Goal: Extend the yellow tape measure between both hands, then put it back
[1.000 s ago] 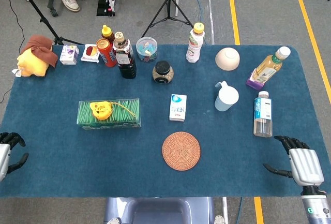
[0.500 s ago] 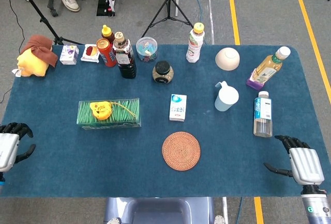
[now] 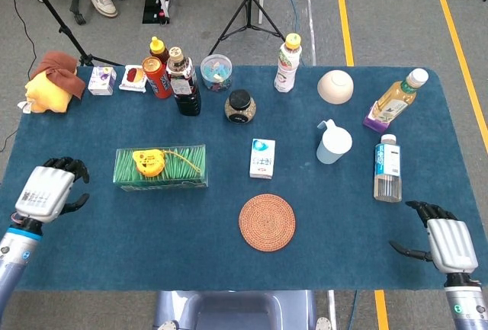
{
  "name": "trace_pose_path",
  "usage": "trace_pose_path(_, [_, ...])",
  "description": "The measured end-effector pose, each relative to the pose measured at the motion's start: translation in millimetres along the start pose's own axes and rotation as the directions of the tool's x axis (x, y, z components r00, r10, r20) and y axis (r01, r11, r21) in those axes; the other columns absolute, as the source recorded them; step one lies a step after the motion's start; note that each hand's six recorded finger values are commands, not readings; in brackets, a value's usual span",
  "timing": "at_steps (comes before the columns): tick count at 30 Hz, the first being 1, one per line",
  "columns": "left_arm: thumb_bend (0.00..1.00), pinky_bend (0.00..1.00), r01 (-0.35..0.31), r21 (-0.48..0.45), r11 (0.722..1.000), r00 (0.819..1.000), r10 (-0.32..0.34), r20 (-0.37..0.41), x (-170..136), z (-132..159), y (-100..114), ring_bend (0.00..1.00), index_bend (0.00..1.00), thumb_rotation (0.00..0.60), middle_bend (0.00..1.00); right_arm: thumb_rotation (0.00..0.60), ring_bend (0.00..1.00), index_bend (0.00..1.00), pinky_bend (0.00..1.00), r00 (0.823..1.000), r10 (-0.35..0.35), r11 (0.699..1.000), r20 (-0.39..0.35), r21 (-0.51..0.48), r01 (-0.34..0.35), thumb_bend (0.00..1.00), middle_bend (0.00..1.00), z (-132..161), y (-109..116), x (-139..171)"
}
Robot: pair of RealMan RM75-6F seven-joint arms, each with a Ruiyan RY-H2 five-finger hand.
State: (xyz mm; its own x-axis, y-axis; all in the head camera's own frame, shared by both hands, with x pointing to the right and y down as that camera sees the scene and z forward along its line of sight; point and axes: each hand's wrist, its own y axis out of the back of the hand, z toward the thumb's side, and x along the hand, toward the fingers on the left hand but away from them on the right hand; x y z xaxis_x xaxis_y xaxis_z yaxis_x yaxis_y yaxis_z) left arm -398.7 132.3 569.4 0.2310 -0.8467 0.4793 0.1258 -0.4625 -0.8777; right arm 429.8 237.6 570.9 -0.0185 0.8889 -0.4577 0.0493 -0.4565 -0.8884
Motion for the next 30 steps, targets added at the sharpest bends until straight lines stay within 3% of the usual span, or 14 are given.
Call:
trace_pose_path(4, [0.19,0.33,0.028,0.001,1.000,0.999,-0.028,0.033,16.2,10.1,1.9,0.29,0.45,0.406,0.39,0.357,0.29,0.24,0.36,1.000,0.002,1.000,0.006,0.000,-0.002,0.14,0.30,-1.4,-0.3,0.2])
trace_pose_path(12, [0.15,0.32,0.056,0.001,0.998,0.997,-0.056,0.055,40.9,22.7,4.6,0.24,0.43,0.157,0.34,0.360,0.29,0.24,0.36,1.000,-0.004,1.000,0.010,0.005,0.004,0.14,0.30,-0.8,2.8,-1.6])
trace_pose_path(19, [0.15,0.27,0.058,0.006,0.998,0.997,-0.058,0.057,56.0,27.5,6.1,0.15,0.41,0.100,0.27,0.360,0.29,0.24,0.36,1.000,0.000,1.000,0.012,0.006,0.000,0.14,0.30,-0.2,2.4,-2.6])
trace_pose_path(30, [0.14,0.25,0.057,0.010,0.998,0.998,-0.058,0.026,94.2,30.5,0.1,0.11,0.41,0.078,0.23,0.362,0.29,0.24,0.36,1.000,0.012,1.000,0.029,0.005,-0.012,0.14,0.30,-2.5,-0.4,-3.7])
